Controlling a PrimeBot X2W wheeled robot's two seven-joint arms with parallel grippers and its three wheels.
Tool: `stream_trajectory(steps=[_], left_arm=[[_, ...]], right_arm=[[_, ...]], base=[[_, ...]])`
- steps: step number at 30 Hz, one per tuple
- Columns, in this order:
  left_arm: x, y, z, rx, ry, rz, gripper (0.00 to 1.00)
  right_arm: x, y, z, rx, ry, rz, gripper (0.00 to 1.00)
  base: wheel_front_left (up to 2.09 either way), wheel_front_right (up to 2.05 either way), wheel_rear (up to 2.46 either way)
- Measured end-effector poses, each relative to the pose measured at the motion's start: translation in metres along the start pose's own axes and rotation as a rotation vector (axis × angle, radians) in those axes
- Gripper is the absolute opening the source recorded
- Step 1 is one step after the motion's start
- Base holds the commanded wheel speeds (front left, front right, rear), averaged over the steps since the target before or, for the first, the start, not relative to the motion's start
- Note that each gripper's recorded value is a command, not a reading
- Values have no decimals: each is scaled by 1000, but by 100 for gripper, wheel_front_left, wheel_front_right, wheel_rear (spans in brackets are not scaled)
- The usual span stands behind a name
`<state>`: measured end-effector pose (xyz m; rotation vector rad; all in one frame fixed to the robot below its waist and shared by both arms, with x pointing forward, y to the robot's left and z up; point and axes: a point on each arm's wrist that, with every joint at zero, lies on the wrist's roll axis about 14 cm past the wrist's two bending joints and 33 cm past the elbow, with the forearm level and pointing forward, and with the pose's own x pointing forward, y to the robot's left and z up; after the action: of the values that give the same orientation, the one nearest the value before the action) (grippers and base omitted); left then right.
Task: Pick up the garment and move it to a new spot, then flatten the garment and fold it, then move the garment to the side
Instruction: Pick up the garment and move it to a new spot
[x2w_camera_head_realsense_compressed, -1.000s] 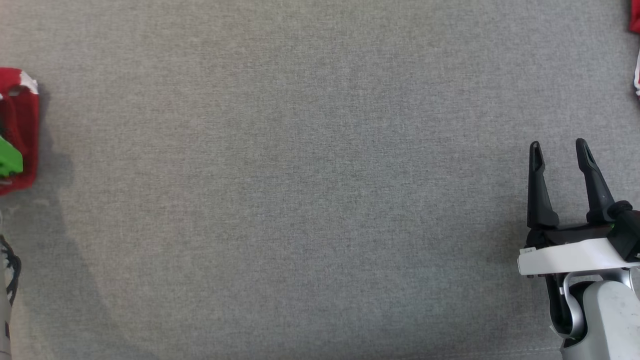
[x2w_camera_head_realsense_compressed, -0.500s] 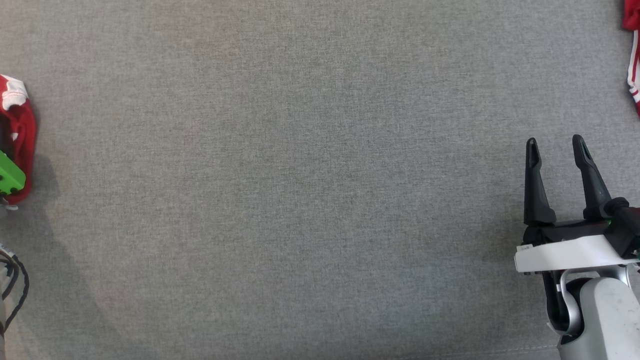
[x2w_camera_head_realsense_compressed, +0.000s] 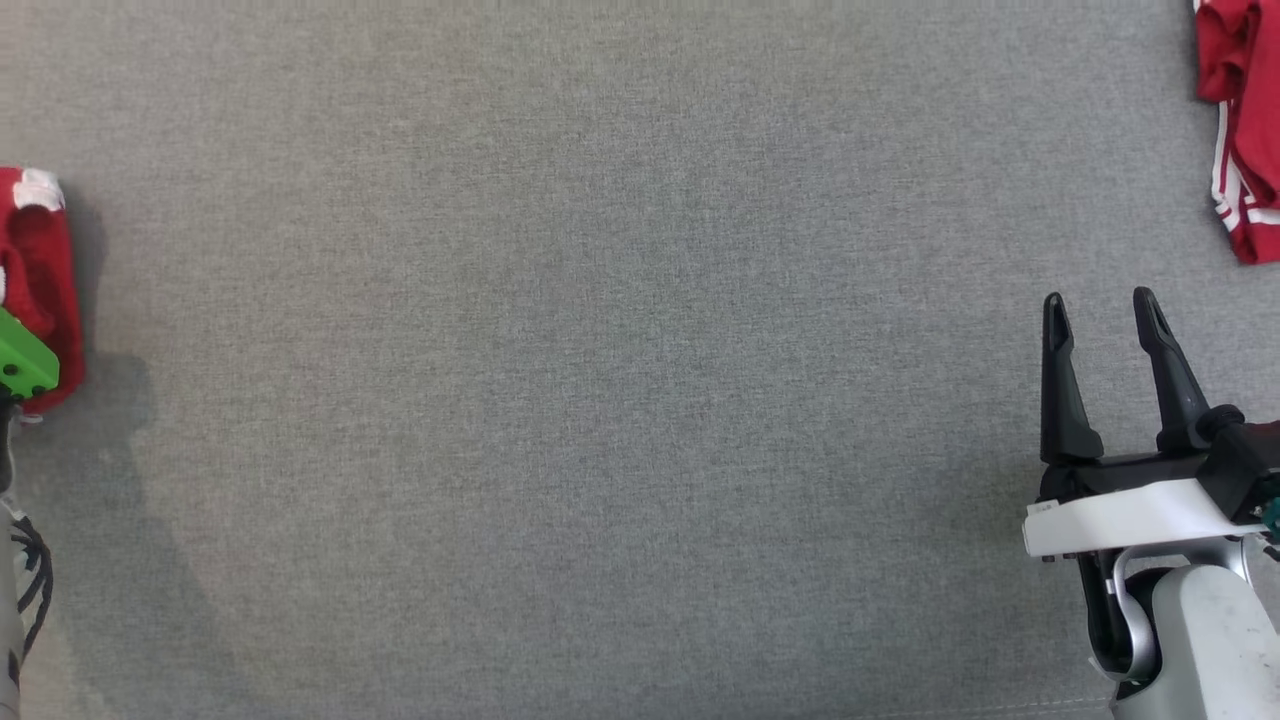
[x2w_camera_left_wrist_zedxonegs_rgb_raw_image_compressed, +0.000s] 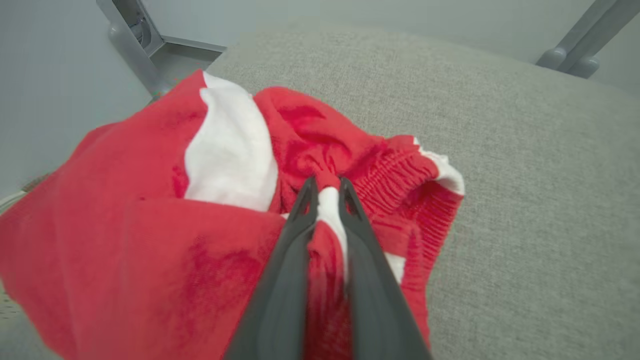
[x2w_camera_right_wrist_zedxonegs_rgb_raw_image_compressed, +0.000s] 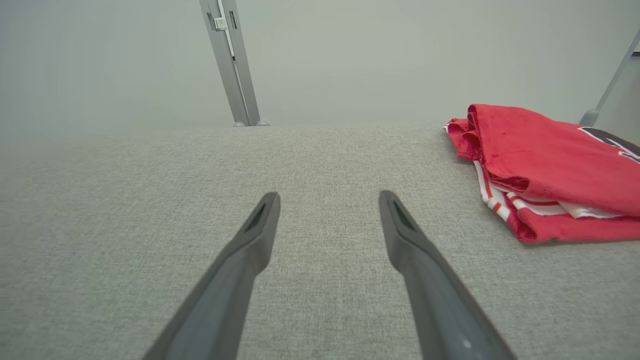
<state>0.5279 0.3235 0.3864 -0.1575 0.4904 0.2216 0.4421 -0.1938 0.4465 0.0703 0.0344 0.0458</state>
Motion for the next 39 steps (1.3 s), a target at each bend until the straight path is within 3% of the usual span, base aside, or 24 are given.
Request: stream_trajectory(steps=[9,16,27,35,39], left_arm=[[-22,-22,93,49,-306,-72,0],[-51,-75,172,97,-543,-207,0],[-118,-224,237,146,-762,-561,0],[-176,-348,221,129,-768,-888,0],[-201,-390,207,83,-751,-1019,0]], right_arm=[[-9,6,17,28,-37,4,100],[-20,0,31,48,-69,-25,100],[-51,-31,45,58,-96,-134,100],[-81,-62,54,75,-118,-242,100],[-96,-73,55,75,-120,-285,100]], base=[[0,0,0],[0,0,0],[0,0,0],[0,0,0],[0,0,0]])
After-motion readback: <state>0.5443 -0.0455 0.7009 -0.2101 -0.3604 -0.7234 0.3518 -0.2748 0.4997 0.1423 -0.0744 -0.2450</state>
